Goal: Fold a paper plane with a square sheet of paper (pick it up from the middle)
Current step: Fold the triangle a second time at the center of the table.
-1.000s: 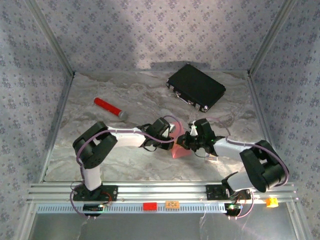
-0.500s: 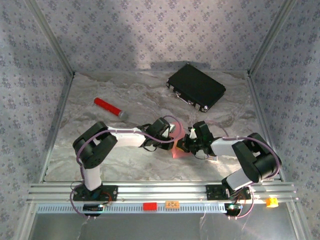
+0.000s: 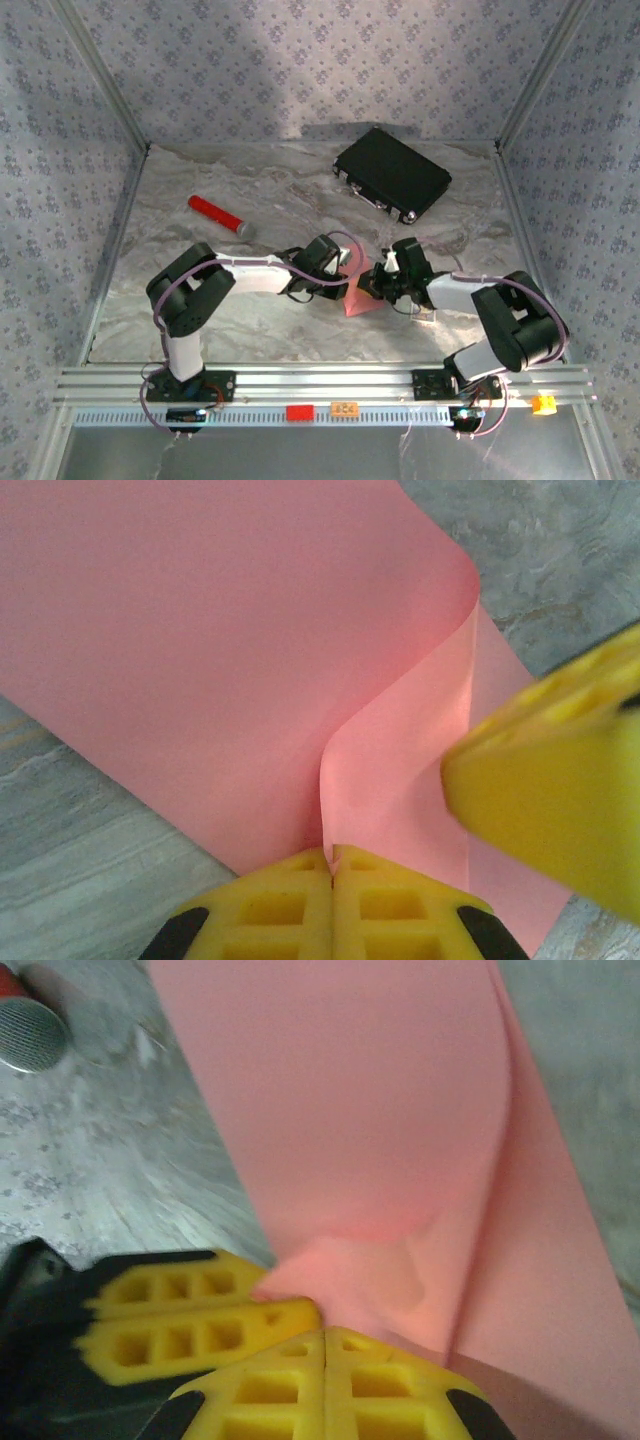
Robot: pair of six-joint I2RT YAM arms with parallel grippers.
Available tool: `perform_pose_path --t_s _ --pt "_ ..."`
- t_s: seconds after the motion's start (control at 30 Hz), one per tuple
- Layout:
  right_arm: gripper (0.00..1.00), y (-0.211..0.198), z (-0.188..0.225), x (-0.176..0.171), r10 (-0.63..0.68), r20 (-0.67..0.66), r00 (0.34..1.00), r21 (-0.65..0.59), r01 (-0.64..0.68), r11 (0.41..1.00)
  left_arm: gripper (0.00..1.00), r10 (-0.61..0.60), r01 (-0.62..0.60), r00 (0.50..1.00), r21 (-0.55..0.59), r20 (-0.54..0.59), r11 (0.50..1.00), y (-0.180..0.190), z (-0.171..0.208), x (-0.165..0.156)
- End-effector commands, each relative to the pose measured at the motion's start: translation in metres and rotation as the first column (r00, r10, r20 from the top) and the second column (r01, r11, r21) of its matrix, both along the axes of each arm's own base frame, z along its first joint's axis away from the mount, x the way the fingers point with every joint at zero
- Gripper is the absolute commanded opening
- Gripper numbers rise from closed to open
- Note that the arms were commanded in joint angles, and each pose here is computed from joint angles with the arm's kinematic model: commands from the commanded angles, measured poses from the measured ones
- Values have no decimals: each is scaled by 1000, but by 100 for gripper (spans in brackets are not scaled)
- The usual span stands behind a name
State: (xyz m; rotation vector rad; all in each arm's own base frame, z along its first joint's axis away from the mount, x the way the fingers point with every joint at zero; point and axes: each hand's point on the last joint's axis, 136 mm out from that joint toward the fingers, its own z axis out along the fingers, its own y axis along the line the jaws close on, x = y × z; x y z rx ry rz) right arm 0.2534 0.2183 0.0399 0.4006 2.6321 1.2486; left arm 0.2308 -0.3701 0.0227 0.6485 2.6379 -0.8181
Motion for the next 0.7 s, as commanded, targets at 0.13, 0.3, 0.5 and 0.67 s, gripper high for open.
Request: perform_pose_path --t_s 0.13,0.3,0.5,0.67 --pt "7 -3 -10 8 6 -27 1000 -7 -6 1000 5 -16 18 999 65 -39 998 9 -20 -7" --pt "6 -17 -41 -1 -43 -102 994 -71 36 997 5 -15 18 999 67 -40 998 11 -20 -7" --pt "6 -10 -21 8 -31 -71 997 -15 30 999 5 -18 21 999 73 -41 997 13 -21 -8" --pt "6 -8 1 21 -4 -8 1000 6 4 1000 5 -14 17 999 74 -42 997 15 -22 -7"
